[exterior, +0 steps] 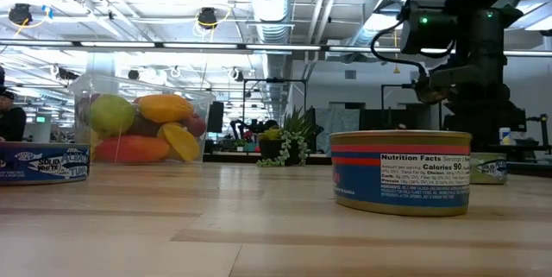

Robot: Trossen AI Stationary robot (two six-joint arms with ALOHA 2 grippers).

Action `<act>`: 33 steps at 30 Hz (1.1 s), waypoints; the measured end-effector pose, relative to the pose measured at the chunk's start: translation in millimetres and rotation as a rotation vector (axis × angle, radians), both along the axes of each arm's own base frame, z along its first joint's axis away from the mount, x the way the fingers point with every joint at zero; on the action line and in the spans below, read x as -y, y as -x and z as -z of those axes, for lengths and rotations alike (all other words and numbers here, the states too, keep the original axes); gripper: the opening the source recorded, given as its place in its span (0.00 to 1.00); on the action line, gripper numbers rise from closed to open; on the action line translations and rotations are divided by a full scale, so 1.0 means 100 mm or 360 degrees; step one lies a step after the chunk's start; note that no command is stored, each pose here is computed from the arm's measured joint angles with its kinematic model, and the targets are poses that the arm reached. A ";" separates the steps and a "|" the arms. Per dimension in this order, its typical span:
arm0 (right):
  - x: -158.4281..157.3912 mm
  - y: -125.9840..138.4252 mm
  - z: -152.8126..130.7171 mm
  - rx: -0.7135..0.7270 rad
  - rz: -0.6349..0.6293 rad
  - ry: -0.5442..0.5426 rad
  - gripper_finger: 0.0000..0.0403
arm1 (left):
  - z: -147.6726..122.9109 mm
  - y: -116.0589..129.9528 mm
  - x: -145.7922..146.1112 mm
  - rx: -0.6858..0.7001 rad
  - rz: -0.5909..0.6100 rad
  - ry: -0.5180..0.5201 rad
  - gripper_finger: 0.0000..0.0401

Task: Pick & Place Food Item
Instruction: Put the green tuna can into the yellow bin

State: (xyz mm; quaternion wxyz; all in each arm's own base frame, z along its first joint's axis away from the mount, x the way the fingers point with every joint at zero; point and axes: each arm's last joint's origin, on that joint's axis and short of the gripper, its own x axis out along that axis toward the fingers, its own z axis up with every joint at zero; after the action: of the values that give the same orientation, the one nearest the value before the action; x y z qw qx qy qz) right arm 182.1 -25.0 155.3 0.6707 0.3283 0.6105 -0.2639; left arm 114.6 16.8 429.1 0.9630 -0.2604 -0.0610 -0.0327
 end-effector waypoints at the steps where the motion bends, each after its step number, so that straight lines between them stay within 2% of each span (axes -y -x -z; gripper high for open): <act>1: 0.00 0.00 0.00 0.0000 0.0000 0.0000 0.06 | 0.00 0.00 0.00 0.0000 0.0000 0.0000 0.41; 9: 0.00 0.00 0.00 -0.0010 0.0004 0.0005 0.01 | 0.00 0.00 0.00 -0.0001 0.0000 0.0000 0.41; 22: 0.01 -0.11 -0.14 0.0048 0.0012 0.0043 0.00 | 0.00 0.00 0.00 -0.0002 0.0000 0.0000 0.41; 33: -0.04 -0.24 -0.41 0.0125 -0.0019 0.0034 0.00 | 0.00 0.00 0.00 -0.0002 0.0000 -0.0003 0.41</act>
State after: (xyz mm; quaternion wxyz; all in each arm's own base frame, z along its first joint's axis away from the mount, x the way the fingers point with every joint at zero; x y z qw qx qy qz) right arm 206.0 -21.4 196.5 0.6992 0.3277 0.5827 -0.2533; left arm 114.8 16.8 428.9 0.9633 -0.2595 -0.0603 -0.0326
